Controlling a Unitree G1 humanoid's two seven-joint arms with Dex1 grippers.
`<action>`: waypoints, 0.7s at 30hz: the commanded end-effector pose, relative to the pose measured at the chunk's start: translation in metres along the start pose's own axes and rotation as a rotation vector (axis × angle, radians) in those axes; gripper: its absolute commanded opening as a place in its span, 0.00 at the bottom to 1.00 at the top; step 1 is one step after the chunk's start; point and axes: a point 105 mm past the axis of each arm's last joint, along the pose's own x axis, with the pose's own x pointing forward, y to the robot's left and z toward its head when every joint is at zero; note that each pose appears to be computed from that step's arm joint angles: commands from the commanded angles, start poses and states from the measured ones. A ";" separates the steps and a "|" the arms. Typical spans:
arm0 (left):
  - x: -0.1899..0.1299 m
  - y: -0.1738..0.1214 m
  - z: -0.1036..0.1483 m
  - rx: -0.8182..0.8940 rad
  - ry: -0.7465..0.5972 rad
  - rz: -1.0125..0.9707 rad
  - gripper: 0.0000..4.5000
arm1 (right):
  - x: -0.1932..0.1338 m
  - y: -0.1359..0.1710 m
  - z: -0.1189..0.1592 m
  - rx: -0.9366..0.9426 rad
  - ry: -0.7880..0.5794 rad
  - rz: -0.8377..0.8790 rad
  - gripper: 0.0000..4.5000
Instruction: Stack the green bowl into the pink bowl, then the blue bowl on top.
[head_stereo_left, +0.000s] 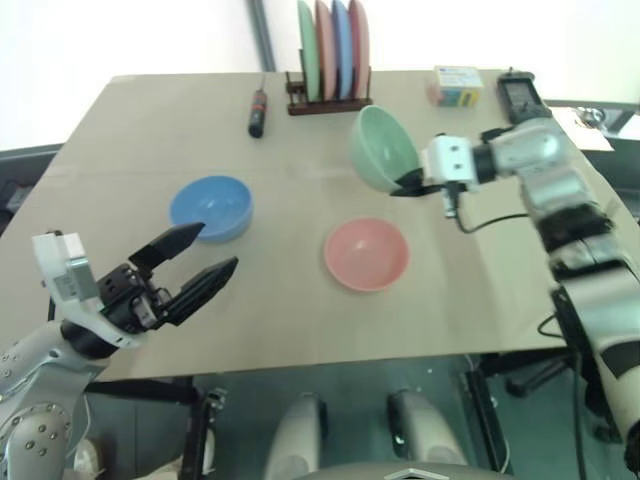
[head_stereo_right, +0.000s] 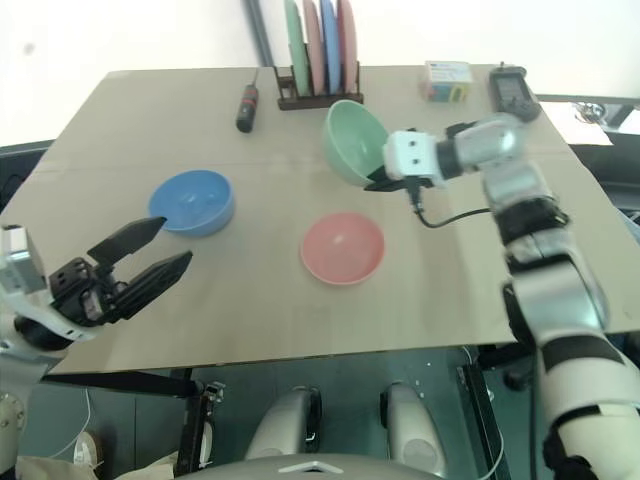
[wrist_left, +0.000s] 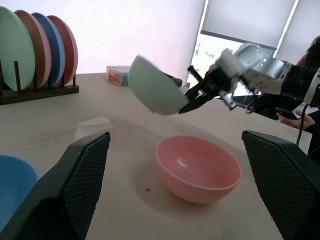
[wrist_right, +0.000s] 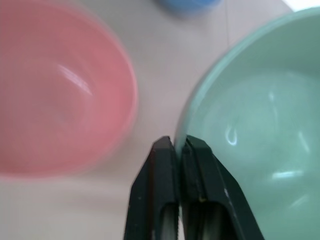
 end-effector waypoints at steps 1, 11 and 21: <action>0.005 0.005 0.000 0.035 -0.001 0.011 1.00 | 0.006 0.024 0.034 0.043 -0.071 0.065 0.01; 0.019 0.020 0.004 0.077 0.022 0.015 1.00 | 0.041 0.069 0.031 0.222 -0.060 0.144 0.47; 0.027 0.050 -0.018 0.463 0.431 0.384 1.00 | -0.004 0.031 0.059 0.284 -0.262 -0.286 1.00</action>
